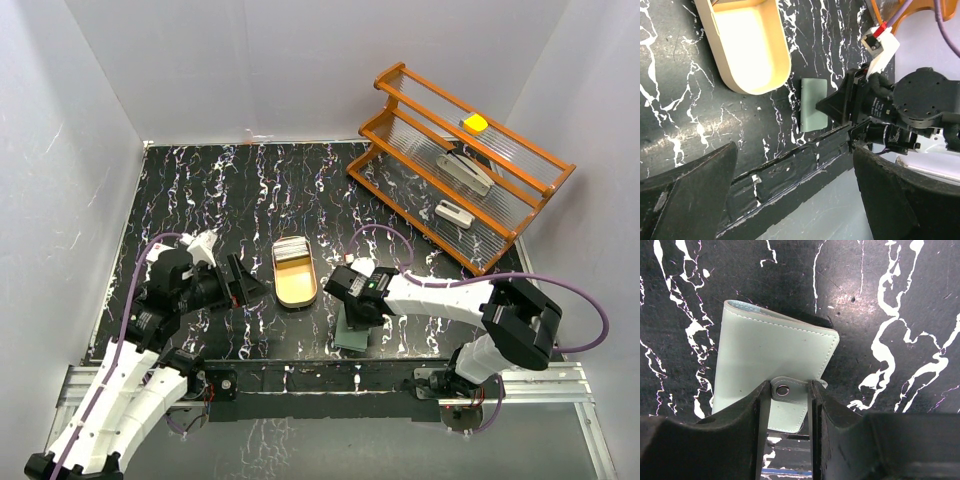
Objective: Put the credit cards into the card holder
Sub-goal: Open the card holder at the center of the board.
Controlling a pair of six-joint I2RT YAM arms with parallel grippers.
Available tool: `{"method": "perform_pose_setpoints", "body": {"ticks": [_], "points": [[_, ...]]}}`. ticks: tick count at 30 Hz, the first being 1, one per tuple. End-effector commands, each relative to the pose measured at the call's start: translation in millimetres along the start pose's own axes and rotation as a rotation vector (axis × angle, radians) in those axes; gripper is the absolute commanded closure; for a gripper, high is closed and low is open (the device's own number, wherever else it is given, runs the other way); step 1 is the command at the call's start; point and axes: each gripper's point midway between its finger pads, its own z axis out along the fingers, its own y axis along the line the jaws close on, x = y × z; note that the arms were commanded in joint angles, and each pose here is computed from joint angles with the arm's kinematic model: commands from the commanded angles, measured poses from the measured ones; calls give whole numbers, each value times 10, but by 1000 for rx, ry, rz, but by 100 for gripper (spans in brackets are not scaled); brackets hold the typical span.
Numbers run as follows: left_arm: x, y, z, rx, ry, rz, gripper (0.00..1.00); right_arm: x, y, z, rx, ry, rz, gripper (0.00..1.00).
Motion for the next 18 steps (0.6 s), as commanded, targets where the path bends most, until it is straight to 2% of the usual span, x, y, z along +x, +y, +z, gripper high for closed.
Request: {"method": "perform_pose_setpoints", "body": {"ticks": [1, 6, 11, 18], "points": [[14, -73, 63, 42, 14, -59, 1, 7, -59, 84, 34, -18, -2, 78], [177, 47, 153, -11, 145, -67, 2, -83, -82, -16, 47, -50, -10, 80], [174, 111, 124, -63, 155, -58, 2, -120, -74, -78, 36, -66, -7, 81], [159, 104, 119, -77, 159, -77, 6, -124, -87, -84, 39, -68, -18, 96]]}}
